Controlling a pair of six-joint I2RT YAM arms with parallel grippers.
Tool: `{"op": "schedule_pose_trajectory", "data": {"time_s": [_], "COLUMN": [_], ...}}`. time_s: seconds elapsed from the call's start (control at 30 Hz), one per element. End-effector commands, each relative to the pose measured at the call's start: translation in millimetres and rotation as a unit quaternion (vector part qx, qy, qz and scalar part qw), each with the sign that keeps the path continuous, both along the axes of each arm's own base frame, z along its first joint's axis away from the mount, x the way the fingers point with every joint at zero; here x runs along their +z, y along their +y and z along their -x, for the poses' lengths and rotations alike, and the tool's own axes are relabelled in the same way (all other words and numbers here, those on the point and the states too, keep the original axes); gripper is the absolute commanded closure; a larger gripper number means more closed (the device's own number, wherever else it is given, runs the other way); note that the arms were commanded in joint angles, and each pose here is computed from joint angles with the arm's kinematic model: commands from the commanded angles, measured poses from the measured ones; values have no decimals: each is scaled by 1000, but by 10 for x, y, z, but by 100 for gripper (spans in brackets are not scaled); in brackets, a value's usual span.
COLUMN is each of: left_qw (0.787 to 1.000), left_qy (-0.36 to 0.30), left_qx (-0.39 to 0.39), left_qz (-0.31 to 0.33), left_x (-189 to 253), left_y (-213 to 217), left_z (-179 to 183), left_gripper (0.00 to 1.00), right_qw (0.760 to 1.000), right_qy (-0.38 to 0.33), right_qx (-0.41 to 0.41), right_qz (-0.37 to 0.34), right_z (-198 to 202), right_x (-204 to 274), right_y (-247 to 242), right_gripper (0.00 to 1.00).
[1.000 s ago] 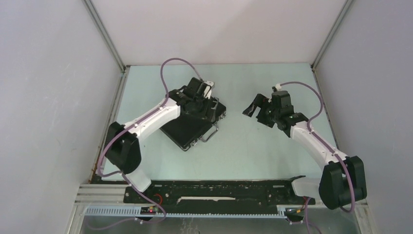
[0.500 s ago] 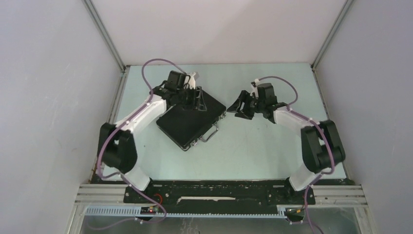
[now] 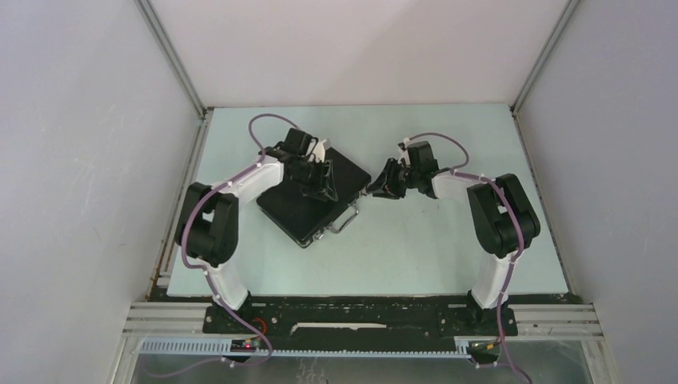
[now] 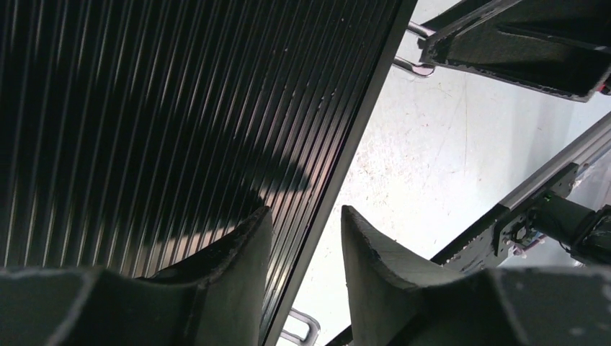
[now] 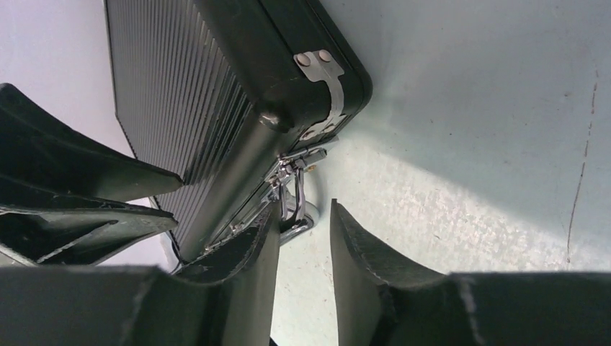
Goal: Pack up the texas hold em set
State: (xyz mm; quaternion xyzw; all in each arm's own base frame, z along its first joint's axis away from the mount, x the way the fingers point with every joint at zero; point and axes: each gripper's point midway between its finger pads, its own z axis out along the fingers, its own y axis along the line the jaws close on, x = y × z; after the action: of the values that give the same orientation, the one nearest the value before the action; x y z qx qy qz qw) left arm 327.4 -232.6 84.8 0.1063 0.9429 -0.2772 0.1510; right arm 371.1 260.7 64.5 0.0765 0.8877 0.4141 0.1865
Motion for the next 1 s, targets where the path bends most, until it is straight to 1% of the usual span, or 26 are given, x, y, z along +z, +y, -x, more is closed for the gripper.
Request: {"op": "schedule_pose_trajectory", "data": {"time_s": [0.0, 0.17, 0.43, 0.5, 0.67, 0.8, 0.83, 0.97], "left_qw": [995, 994, 993, 992, 993, 993, 993, 994], "left_qy": [80, 100, 114, 117, 112, 112, 113, 109], "left_qx": [5, 24, 27, 28, 28, 20, 19, 18], "left_qz": [-52, -43, -32, -25, -21, -15, -15, -14], "left_x": [-562, -673, -727, -735, -717, -700, -701, -669], "left_y": [221, 222, 266, 262, 273, 247, 249, 250], "left_z": [364, 449, 489, 490, 467, 461, 464, 461], "left_gripper": [53, 55, 55, 55, 56, 57, 56, 57], "right_qw": [1000, 999, 999, 999, 998, 995, 994, 988], "right_qy": [-25, -16, -17, -15, -1, 14, 23, 51], "right_qx": [13, 18, -1, -6, -41, -60, -71, -121], "right_qz": [-1, 31, 50, 35, -57, -75, -84, -81], "right_z": [-87, 6, 112, 141, 214, 198, 183, 191], "right_x": [28, -130, -420, -462, -505, -611, -604, -646], "right_y": [87, 60, -55, -80, -136, 2, 39, 27], "right_gripper": [62, 67, 62, 61, 58, 60, 61, 63]}}
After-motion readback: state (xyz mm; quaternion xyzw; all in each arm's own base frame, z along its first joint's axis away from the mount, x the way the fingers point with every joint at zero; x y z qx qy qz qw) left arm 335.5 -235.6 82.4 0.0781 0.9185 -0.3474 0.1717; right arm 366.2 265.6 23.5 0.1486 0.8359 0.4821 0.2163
